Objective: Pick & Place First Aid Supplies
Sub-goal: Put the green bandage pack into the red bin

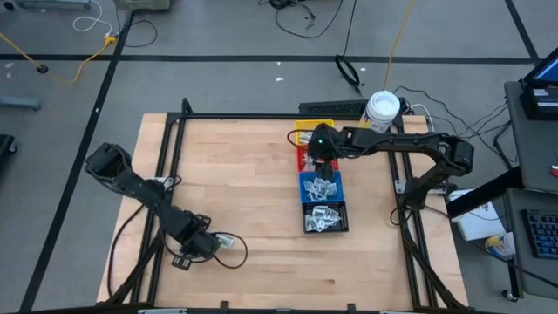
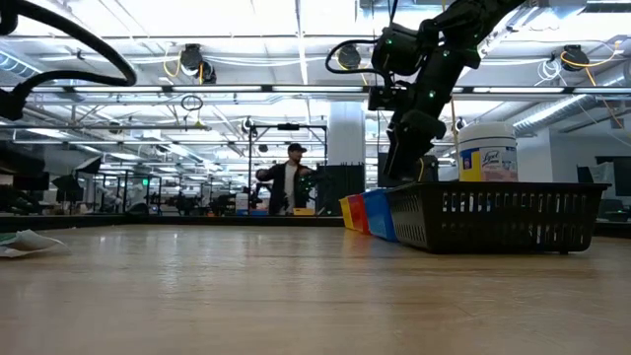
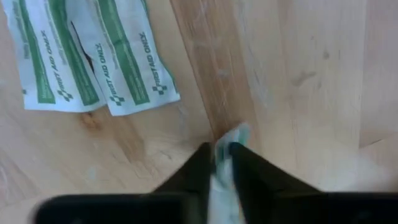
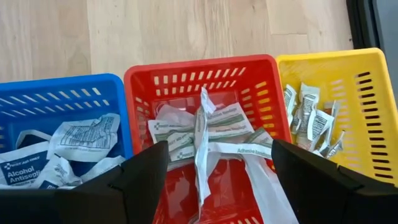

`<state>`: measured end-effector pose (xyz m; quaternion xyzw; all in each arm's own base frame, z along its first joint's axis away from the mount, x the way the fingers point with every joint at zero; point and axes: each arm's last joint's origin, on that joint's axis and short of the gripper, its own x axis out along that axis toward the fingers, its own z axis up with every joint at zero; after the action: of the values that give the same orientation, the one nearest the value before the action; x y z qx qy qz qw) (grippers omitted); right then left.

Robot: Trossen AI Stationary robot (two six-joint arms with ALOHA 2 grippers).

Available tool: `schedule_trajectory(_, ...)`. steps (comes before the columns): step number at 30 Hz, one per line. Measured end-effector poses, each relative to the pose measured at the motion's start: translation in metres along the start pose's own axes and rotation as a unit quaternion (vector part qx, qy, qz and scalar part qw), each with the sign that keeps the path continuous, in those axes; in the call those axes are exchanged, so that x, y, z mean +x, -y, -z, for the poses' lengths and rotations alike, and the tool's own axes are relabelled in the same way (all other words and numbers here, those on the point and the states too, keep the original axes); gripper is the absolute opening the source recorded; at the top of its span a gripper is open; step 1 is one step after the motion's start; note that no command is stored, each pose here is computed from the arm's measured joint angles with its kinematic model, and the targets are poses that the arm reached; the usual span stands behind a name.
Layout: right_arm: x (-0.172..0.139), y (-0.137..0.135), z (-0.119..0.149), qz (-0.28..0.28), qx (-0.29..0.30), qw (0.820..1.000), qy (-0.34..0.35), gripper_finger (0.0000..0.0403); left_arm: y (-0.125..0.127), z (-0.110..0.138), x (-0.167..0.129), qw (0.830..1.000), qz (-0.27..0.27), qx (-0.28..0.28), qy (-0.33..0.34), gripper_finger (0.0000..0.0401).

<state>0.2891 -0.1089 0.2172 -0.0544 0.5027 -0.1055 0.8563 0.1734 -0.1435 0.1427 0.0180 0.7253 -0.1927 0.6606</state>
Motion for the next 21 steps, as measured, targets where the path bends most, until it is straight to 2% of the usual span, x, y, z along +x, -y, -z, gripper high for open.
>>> schedule_trajectory(3,0.0,0.0,0.0,0.0,0.0,1.0,0.0,0.0279,-0.001,-0.002,-0.001,1.0,0.015,-0.005,0.006,0.0013)
schedule_trajectory(7,0.0,0.0,0.0,0.0,0.0,1.0,0.0,0.0279,-0.007,-0.01,-0.006,0.998,0.038,-0.04,0.039,0.0004)
schedule_trajectory(12,0.0,0.0,0.0,-0.003,0.016,1.0,0.0,0.0279,-0.025,-0.018,-0.031,0.984,0.016,-0.106,0.14,0.0002)
schedule_trajectory(15,0.0,0.0,0.0,-0.004,0.025,1.0,0.001,0.0279,-0.04,-0.02,-0.052,0.964,-0.016,-0.144,0.224,0.0002)
schedule_trajectory(21,0.0,-0.002,-0.004,-0.063,0.036,0.997,0.033,0.0279,-0.084,-0.023,-0.093,0.899,-0.086,-0.212,0.373,0.0001)
